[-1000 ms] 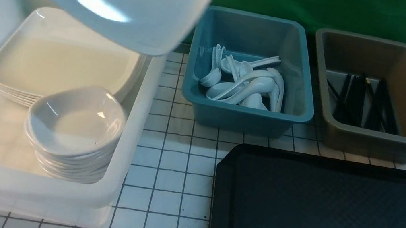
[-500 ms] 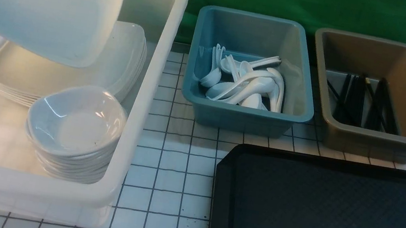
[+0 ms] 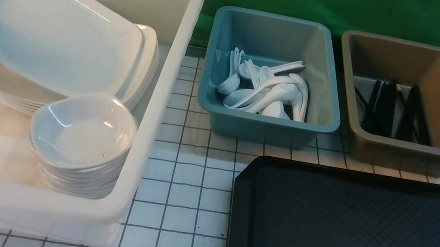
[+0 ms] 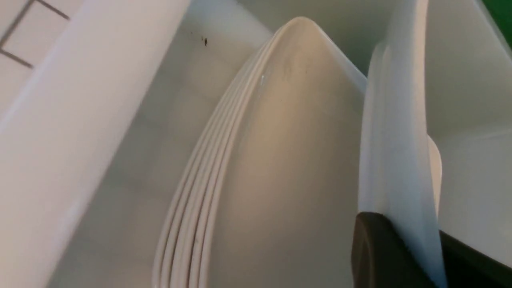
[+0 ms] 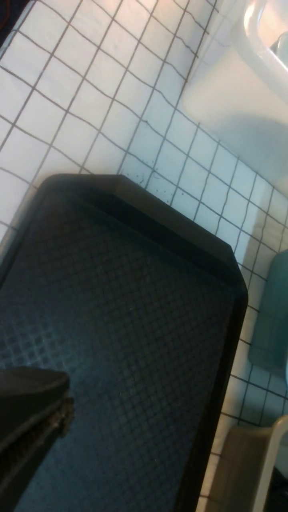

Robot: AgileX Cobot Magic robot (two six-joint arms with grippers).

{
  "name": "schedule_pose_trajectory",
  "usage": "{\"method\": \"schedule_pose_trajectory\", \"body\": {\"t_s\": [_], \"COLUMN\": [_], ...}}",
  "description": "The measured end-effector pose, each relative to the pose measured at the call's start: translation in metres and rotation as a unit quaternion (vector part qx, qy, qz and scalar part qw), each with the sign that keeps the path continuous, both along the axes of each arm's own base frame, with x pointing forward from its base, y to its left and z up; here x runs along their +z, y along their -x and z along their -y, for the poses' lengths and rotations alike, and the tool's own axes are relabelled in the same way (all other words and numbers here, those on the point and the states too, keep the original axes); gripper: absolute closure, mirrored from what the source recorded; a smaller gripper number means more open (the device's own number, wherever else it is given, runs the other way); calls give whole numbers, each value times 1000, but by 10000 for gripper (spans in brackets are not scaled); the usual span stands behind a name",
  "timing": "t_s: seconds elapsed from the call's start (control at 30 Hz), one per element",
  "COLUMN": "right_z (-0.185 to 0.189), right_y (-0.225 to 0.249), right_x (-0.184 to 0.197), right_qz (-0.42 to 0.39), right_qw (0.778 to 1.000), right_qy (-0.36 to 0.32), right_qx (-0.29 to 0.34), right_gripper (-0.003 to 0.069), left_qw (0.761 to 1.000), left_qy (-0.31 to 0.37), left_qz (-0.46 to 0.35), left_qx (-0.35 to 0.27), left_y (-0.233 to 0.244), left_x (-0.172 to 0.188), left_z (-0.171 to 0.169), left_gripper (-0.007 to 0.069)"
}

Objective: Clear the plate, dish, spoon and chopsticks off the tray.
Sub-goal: Use the left arm to put the plate into the large storage box on the left

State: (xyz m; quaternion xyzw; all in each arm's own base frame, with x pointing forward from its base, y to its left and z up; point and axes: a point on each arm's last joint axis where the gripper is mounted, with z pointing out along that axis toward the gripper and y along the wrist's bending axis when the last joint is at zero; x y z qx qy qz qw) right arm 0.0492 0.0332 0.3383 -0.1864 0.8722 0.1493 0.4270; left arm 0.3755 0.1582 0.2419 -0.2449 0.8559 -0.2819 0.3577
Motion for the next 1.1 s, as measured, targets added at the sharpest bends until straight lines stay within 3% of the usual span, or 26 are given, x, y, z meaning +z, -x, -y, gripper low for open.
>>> {"method": "schedule_pose_trajectory", "body": {"t_s": [0.13,0.27,0.47,0.63,0.83,1.0,1.1], "right_z": [0,0,1,1,2,5,6], "right_y": [1,2,4,6,9,19,22], "right_x": [-1,-2,-5,-7,-10,-1,4], "right_qz": [-4,-15,-30,-45,-68,-89,-87], "right_qw": [1000,1000,999,999,997,995,995], "right_qy": [2,6,13,20,29,41,41], "right_qx": [1,3,6,8,13,22,24], "right_gripper": [607,607,606,607,607,601,599], "left_qw": [1000,998,995,992,993,997,996], "left_qy": [12,16,-18,-50,-71,-50,-49], "left_qz": [-3,-16,-85,-115,-89,-53,-56], "left_qx": [-23,-51,-41,-9,9,-28,-50], "left_y": [2,5,13,19,29,37,36], "left_x": [0,-1,-11,-7,25,53,54], "left_z": [4,8,3,-3,1,17,26], "left_gripper": [437,269,69,21,175,536,604]}}
